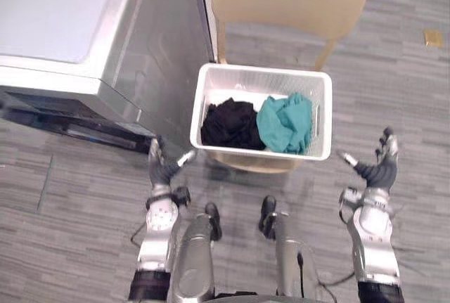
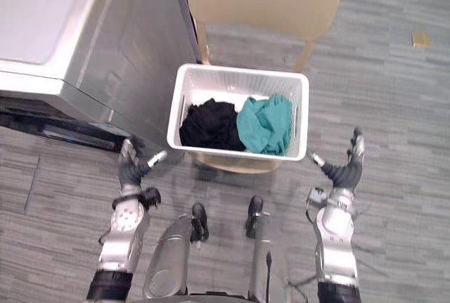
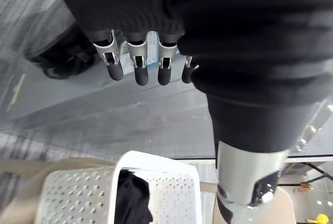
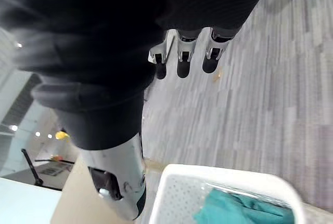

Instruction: Pick up the laundry basket with both hands and put the clothes into the washing machine.

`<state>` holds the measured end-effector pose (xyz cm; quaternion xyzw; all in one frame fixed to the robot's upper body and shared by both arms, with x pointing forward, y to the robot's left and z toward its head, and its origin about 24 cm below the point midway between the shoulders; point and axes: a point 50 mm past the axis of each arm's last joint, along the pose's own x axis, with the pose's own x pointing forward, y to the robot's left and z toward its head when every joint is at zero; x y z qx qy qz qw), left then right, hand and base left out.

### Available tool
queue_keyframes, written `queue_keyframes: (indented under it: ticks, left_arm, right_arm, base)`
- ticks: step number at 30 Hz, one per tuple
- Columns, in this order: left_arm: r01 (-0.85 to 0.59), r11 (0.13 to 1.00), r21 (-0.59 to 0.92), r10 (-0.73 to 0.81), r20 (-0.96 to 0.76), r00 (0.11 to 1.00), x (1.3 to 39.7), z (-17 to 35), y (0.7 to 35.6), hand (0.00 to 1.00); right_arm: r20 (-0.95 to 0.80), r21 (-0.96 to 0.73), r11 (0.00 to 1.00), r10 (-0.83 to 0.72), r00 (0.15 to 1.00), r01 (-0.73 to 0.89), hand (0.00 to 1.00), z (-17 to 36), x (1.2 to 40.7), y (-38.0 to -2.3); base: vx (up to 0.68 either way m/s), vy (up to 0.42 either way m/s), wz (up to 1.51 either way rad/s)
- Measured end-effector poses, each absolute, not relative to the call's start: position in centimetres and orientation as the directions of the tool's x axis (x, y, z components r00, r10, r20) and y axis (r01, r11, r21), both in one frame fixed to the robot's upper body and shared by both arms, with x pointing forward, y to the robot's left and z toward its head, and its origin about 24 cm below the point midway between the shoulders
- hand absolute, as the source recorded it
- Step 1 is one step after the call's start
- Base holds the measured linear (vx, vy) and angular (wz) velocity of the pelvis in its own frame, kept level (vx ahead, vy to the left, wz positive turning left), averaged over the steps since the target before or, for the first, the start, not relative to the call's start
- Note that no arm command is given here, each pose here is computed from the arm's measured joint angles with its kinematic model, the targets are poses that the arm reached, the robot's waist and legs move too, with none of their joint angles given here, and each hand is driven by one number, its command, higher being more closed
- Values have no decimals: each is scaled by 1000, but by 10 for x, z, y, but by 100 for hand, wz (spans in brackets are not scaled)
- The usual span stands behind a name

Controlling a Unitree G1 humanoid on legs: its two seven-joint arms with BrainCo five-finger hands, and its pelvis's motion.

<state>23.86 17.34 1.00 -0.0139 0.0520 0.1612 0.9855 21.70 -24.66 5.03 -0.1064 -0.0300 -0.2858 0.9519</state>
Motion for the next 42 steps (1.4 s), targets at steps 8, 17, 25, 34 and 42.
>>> queue_keyframes:
  ticks: [8,17,25,34,42]
  left_arm:
    - [-245,966,76,240,-604,760,167,-103,178,0]
    - [-317,924,213,359,-769,529,114,-140,215,0]
    - [-329,923,199,353,-774,525,118,-142,208,0]
    - [-332,922,201,359,-766,533,133,-141,201,0]
    - [-259,921,290,386,-767,512,120,-143,218,0]
  right_arm:
    - [-391,-301,865,-496,775,401,0,-62,171,-244]
    - [-683,-285,874,-473,556,394,0,-124,118,-245]
    - [-738,-211,866,-445,507,453,0,-135,114,-232]
    - [-715,-222,861,-463,524,458,0,-130,133,-240]
    - [-785,-203,877,-411,463,435,0,-142,125,-227]
  base:
    - [129,-22,12]
    - [76,3,13]
    - [-13,1,52]
    - [-60,162,97]
    - [32,291,62]
